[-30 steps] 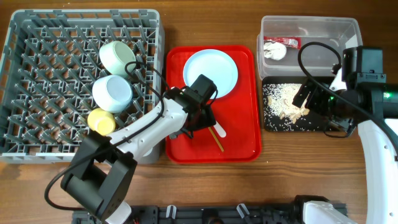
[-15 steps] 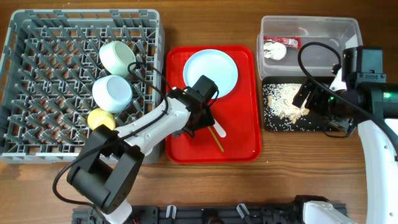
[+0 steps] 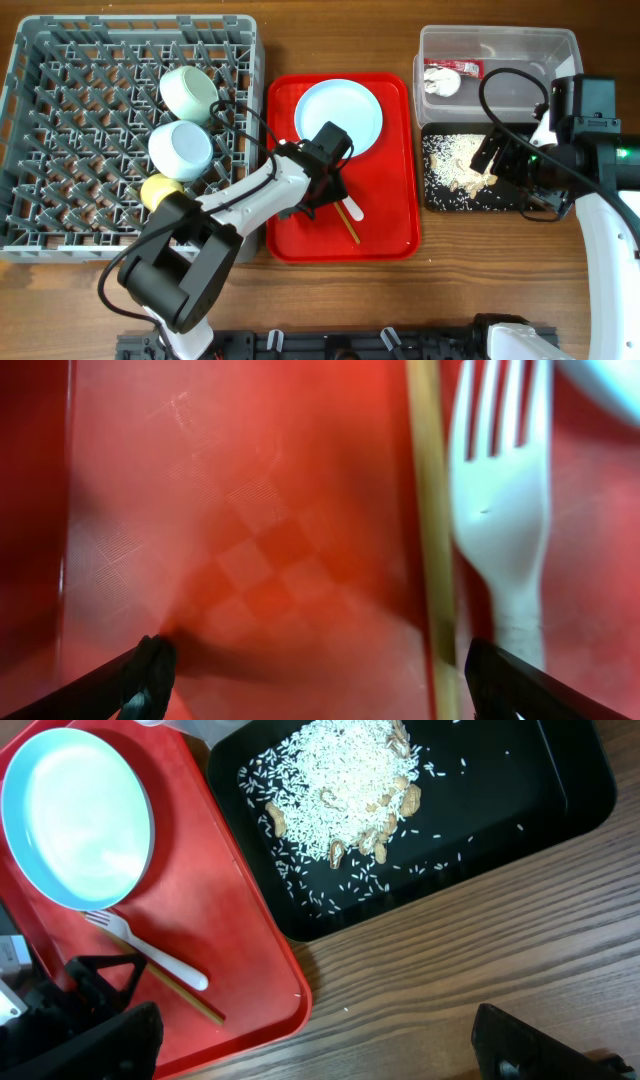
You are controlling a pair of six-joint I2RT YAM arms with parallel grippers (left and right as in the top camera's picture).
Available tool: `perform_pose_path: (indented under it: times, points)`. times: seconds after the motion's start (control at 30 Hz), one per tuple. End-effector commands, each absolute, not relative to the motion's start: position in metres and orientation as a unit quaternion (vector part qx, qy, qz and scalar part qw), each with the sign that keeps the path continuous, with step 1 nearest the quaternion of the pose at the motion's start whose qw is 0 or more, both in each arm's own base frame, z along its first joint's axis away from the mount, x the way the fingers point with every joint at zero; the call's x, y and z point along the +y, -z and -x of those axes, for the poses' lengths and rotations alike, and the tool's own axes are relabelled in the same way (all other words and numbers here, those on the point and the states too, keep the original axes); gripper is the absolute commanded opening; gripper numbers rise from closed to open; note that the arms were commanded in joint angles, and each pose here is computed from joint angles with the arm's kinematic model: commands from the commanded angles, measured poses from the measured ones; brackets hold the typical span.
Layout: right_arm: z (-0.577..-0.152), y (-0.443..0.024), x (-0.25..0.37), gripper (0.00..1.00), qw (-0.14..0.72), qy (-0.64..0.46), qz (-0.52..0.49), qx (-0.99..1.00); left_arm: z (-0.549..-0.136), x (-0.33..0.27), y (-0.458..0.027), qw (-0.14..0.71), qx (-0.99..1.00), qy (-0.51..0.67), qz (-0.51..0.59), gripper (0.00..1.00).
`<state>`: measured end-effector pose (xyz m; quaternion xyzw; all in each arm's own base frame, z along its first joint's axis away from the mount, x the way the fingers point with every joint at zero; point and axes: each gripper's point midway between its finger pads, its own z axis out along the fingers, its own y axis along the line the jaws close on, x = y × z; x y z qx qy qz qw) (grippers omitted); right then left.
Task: Sort waste into correct bins and load items into the dishwasher rack
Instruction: 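Reach the left gripper to the fork and chopsticks on the red tray, then grasp the wooden chopsticks with the left gripper and drop them in the rack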
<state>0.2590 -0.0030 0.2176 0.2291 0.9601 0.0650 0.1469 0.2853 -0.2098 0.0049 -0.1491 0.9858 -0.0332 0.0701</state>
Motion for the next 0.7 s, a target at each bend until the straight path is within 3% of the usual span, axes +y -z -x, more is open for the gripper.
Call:
perform_pose_path:
  times: [0.0,0.07,0.13,0.3,0.43,0.5,0.67]
  points:
    - [-0.259,-0.223,-0.006,1.0,0.158,-0.058,-0.225,0.96,-0.277,-0.201,0.013,0.054,0.987,0.001,0.153,0.93]
    - [-0.259,-0.223,-0.006,1.0,0.158,-0.058,-0.225,0.96,-0.274,-0.198,0.015,0.047,0.987,-0.006,0.153,0.94]
    - [-0.259,-0.223,-0.006,1.0,0.158,-0.058,-0.225,0.96,-0.273,-0.198,0.015,0.046,0.987,-0.007,0.153,0.85]
    - [-0.258,-0.223,-0.006,1.0,0.156,-0.057,-0.225,0.96,-0.271,-0.196,0.015,0.041,0.987,-0.012,0.152,0.33]
    - [-0.258,-0.223,-0.006,1.0,0.156,-0.057,-0.225,0.96,-0.271,-0.196,0.015,0.041,0.987,-0.012,0.152,0.13]
    - [-0.258,-0.223,-0.006,1.0,0.156,-0.057,-0.225,0.96,-0.271,-0.196,0.015,0.041,0.987,-0.012,0.152,0.04]
    - [-0.256,-0.222,-0.006,1.0,0.153,-0.057,-0.225,0.961,-0.278,-0.196,-0.002,0.058,0.986,0.005,0.154,0.04]
